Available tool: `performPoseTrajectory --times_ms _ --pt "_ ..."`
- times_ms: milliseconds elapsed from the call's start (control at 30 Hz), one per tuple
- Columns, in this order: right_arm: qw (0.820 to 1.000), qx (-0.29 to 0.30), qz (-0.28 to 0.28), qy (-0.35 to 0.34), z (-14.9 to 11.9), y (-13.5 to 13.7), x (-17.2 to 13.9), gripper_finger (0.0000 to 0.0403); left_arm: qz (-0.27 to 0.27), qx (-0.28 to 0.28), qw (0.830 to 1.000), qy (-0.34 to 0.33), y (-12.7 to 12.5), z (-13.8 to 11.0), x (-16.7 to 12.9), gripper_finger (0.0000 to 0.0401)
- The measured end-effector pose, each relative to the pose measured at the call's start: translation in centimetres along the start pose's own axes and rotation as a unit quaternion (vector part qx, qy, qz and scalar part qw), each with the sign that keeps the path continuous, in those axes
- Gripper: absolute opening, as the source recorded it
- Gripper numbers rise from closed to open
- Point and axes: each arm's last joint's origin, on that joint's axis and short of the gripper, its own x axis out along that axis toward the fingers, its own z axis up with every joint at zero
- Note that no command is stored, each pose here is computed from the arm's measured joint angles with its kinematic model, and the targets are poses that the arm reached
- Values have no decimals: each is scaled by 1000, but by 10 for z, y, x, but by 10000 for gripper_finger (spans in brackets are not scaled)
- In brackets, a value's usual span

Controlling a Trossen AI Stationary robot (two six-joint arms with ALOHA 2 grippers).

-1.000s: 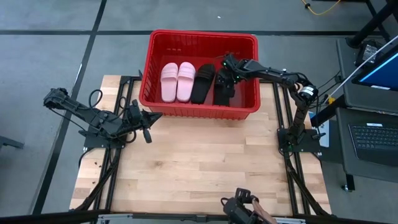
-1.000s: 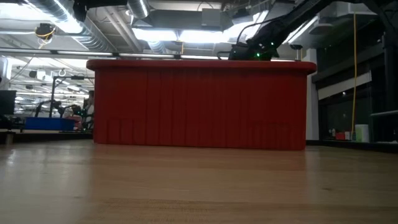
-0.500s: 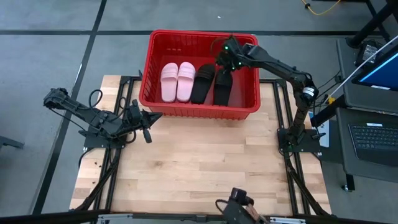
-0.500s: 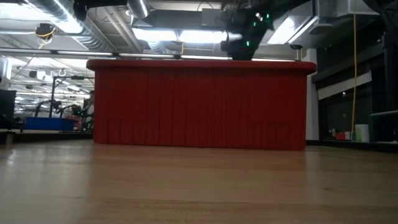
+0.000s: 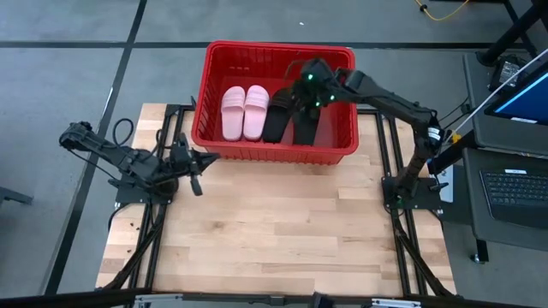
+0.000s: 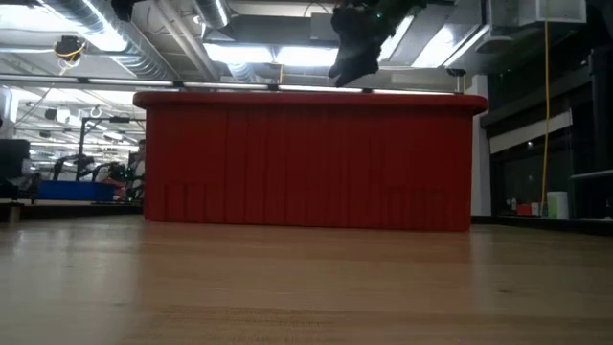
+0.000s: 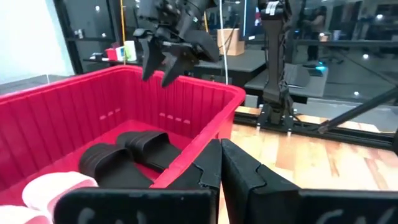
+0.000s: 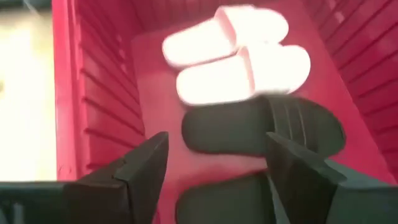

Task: Pick and place slides into bin
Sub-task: Return to Home Position

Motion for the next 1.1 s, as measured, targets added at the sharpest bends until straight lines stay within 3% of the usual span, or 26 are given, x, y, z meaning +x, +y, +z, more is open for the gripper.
performPoseTrajectory --times_ms 167,433,500,867,1100 --pt "997 -60 -36 17 3 46 6 213 -7 23 1000 2 4 0 -4 2" --pt "996 -93 -13 1 5 111 5 35 -49 22 999 9 17 0 -18 2" --pt "996 -92 -3 -1 4 125 3 10 -56 19 998 15 23 -1 -23 2" --pt "992 -95 12 -87 4 208 -14 12 -96 37 995 -9 52 -7 -51 2" --pt "985 -87 20 -146 1 248 -29 20 -126 -6 991 -48 51 -61 -47 2"
